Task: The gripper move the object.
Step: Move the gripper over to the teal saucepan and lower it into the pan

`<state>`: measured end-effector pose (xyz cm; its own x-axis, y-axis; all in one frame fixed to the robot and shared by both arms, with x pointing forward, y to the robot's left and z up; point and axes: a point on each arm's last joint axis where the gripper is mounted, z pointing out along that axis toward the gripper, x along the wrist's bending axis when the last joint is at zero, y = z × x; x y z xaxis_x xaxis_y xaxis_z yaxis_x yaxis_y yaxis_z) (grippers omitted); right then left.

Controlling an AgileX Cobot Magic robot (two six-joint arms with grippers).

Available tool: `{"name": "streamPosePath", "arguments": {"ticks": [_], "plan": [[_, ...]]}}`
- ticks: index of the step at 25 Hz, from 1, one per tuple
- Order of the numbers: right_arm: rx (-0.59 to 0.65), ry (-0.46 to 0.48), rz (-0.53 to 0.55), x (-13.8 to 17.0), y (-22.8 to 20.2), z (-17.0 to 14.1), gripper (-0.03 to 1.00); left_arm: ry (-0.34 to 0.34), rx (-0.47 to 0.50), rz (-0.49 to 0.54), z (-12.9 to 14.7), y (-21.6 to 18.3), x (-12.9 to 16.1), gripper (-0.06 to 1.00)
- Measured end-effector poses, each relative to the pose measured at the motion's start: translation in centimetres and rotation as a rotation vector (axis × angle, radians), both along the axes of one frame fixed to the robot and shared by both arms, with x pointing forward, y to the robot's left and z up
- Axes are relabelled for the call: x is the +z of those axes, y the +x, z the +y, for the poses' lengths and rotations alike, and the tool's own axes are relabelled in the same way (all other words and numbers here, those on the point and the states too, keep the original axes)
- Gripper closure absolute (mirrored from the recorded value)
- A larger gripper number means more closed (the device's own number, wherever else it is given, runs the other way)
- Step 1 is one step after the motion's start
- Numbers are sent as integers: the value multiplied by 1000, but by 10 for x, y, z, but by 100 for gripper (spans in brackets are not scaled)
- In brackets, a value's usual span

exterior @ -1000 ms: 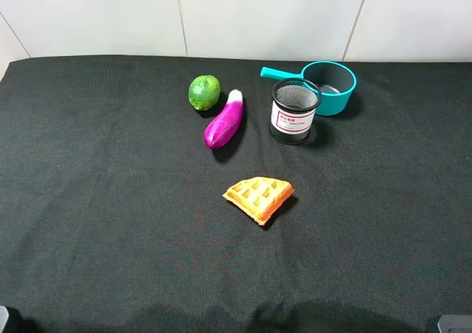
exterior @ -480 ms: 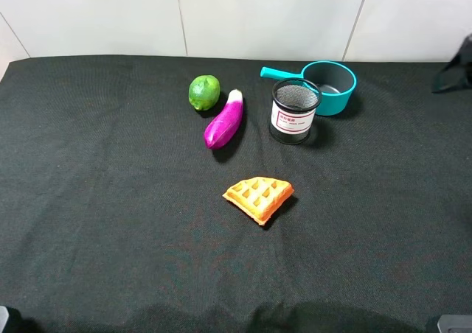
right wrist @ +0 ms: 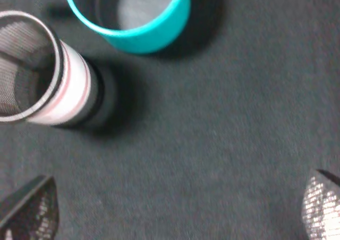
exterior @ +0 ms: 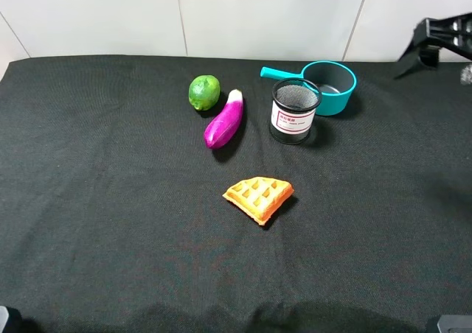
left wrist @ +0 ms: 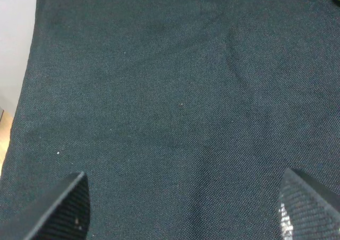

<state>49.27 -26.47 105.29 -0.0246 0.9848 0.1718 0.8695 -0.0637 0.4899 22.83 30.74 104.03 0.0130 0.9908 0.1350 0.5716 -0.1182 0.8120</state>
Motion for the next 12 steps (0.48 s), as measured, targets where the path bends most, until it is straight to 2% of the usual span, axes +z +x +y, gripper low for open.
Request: {"name": "streamPosePath", "arguments": {"ticks": [12], "plan": [[53,-75,7,-4,65,11,27,0,0,0,0,0,0,18]]}}
